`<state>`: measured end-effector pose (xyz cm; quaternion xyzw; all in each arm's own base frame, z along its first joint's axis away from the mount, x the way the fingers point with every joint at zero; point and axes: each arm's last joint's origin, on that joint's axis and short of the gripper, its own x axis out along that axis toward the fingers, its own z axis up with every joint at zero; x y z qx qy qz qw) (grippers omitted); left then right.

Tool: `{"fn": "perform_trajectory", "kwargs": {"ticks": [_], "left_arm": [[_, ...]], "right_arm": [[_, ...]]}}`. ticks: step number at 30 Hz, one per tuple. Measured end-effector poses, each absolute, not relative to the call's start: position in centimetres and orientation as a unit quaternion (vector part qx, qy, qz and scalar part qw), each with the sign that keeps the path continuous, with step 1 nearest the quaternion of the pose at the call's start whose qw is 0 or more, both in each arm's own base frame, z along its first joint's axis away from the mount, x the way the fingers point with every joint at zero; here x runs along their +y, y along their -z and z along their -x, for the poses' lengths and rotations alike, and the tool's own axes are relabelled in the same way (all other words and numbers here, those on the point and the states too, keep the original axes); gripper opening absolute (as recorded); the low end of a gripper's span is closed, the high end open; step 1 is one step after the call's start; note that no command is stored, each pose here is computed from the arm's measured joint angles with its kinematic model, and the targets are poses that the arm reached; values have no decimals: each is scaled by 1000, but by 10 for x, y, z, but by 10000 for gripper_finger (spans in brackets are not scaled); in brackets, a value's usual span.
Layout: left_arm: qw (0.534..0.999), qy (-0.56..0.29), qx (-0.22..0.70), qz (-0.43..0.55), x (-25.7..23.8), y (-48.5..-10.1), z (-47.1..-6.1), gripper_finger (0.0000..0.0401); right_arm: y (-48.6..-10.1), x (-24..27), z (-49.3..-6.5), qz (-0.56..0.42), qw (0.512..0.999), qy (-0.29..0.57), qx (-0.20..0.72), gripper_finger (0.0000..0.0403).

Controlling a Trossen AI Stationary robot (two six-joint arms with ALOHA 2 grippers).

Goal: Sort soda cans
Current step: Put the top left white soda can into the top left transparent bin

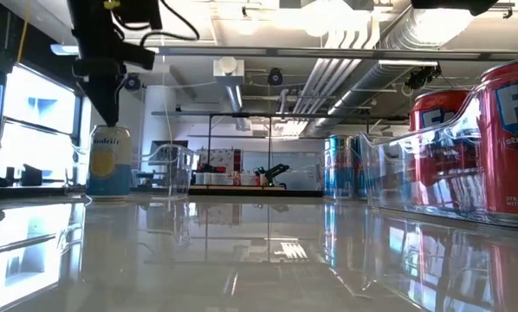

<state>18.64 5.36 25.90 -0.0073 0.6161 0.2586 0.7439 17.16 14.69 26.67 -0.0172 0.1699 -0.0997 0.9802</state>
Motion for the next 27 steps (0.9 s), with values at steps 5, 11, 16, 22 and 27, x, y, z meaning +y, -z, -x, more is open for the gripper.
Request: {"fn": "perform_trajectory", "kwargs": {"ticks": [5, 11, 16, 22, 27], "left_arm": [[723, -277, 633, 20, 68, -255, -183, 341], [708, -288, 643, 36, 82, -239, -176, 340], [714, -272, 643, 52, 85, -228, -174, 340], [742, -241, 623, 62, 85, -225, -179, 340], [764, -224, 599, 83, 85, -226, -185, 340]], "right_arm": [[-267, 147, -172, 17, 980, 100, 170, 333], [-267, 147, -172, 16, 980, 100, 170, 333], [-267, 147, -172, 12, 980, 97, 171, 333], [-267, 147, -172, 12, 980, 97, 171, 333], [-267, 147, -172, 12, 980, 97, 171, 333]]}}
